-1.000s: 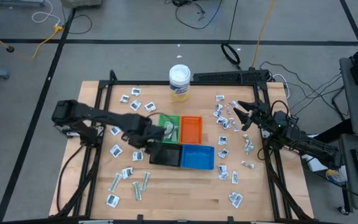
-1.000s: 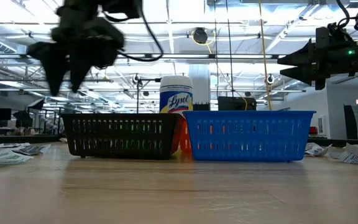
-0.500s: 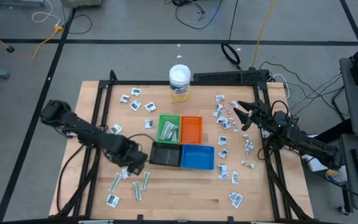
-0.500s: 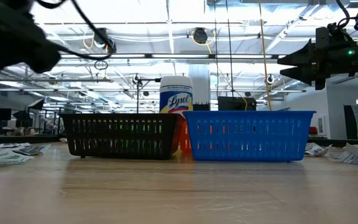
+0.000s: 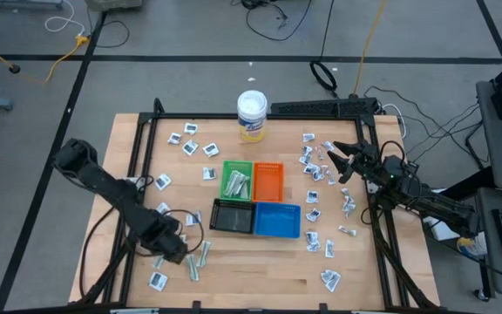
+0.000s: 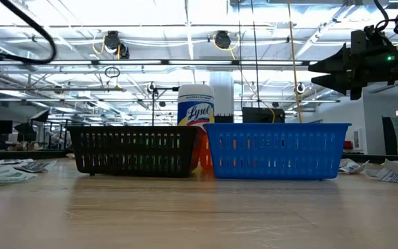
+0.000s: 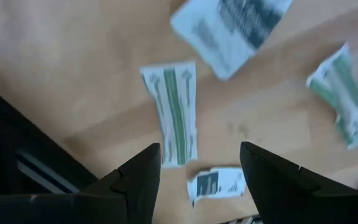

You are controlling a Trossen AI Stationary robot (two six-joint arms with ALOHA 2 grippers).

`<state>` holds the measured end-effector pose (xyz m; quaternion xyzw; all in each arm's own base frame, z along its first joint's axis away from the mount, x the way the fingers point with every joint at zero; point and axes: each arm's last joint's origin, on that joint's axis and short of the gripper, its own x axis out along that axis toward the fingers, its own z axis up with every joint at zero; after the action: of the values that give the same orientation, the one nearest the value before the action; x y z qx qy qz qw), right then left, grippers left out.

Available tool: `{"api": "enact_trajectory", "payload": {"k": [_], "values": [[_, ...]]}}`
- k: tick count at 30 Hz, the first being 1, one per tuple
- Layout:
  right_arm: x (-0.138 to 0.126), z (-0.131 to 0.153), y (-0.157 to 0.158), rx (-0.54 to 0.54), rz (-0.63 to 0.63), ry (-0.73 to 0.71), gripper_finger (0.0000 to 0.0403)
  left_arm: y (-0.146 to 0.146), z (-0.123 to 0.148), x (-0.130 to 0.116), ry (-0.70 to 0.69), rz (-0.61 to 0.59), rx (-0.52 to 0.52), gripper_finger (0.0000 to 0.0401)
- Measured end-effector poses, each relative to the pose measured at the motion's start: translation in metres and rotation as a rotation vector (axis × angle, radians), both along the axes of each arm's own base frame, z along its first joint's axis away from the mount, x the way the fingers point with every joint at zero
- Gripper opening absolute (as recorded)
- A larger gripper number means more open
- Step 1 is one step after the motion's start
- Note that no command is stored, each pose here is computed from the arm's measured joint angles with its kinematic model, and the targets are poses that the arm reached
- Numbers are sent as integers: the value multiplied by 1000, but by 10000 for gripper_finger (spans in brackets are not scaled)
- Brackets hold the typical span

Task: Pick & Place First Aid Supplies
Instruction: Put the bandage pack into the green bin

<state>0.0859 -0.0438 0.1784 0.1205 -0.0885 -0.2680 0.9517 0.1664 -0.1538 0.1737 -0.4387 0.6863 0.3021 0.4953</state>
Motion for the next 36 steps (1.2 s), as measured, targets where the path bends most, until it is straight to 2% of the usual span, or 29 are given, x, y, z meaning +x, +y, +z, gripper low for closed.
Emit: {"api": "enact_trajectory", "payload": {"k": [12, 24, 31, 33, 36], "values": [[0, 0, 0, 0, 0, 0, 242, -13, -2, -10, 2, 13, 26, 225], [0, 0, 0, 0, 0, 0, 242, -16, -26, -6, 47, -11, 114, 225], [0, 0, 0, 0, 0, 0, 242, -15, -34, -7, 30, -19, 98, 225], [0, 0, 0, 0, 0, 0, 242, -15, -35, -6, 23, -35, 92, 219], [0, 0, 0, 0, 0, 0, 242, -15, -35, -7, 26, -33, 89, 188]]}}
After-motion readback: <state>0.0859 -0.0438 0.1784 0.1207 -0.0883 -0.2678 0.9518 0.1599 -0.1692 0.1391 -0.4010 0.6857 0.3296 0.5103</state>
